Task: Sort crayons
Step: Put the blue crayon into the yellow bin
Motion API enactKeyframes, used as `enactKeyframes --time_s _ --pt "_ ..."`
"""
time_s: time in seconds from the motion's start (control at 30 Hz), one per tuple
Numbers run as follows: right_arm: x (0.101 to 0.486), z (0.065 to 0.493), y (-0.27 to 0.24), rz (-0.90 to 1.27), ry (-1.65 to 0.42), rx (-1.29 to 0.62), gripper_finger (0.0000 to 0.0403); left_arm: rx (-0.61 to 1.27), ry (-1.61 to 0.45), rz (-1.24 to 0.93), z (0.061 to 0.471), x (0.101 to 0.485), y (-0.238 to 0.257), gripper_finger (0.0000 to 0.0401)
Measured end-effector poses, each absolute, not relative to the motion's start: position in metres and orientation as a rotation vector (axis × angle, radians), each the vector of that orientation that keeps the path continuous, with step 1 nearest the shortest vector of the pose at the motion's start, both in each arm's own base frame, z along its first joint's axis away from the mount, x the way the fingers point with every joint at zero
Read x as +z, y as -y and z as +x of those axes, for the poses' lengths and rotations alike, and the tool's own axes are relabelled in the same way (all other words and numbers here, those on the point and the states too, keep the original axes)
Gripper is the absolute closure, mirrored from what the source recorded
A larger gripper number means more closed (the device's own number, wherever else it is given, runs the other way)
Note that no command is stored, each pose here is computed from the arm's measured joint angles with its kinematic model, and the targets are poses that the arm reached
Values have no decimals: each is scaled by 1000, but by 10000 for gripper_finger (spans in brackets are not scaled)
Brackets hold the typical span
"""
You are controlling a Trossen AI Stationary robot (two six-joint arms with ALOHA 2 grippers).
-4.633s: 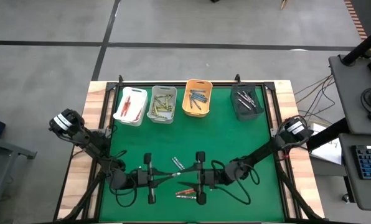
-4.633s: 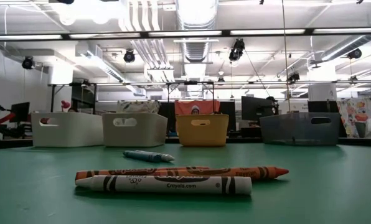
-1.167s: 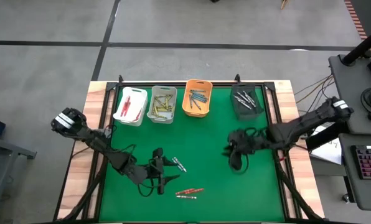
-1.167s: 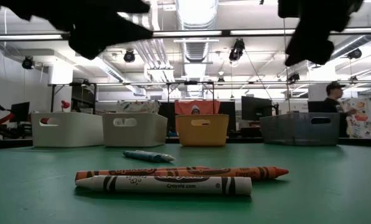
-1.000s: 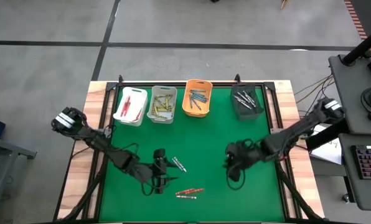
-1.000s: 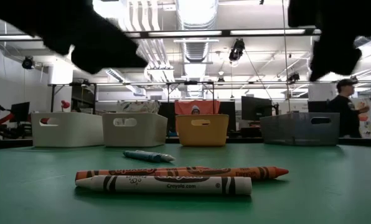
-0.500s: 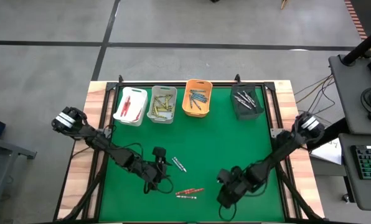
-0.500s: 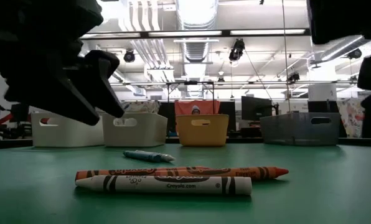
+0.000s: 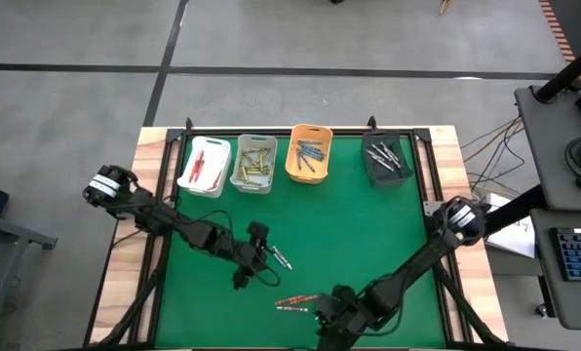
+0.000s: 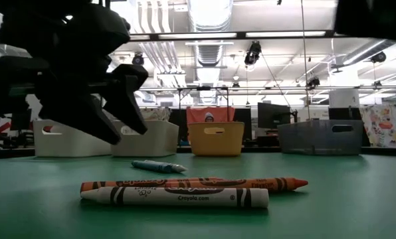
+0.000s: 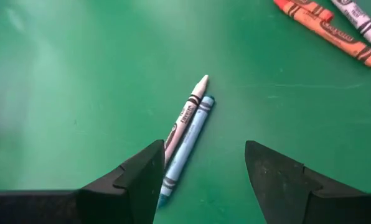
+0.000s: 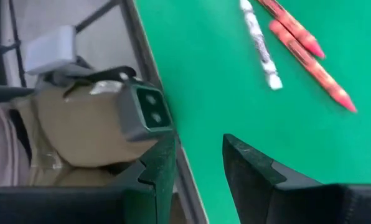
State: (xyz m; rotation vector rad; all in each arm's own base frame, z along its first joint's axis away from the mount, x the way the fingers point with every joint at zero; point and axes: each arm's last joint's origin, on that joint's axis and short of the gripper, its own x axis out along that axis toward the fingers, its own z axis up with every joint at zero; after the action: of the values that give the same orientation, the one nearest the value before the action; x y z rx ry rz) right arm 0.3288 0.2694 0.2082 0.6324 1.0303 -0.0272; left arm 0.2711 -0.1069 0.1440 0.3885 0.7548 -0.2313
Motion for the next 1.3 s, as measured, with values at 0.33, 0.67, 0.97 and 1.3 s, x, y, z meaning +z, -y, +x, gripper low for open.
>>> enactKeyframes --time_s 0.33,0.67,0.97,1.3 --pt "214 343 -280 596 -970 -15 280 -279 -757 409 276 144 95 201" --pt "214 344 -279 550 -947 -15 280 -275 -760 367 281 139 89 226" --pt "214 344 -278 510 -936 -7 280 -274 -811 366 285 117 90 235" --pt "214 344 -278 495 -931 -12 280 -282 -822 342 285 114 92 235"
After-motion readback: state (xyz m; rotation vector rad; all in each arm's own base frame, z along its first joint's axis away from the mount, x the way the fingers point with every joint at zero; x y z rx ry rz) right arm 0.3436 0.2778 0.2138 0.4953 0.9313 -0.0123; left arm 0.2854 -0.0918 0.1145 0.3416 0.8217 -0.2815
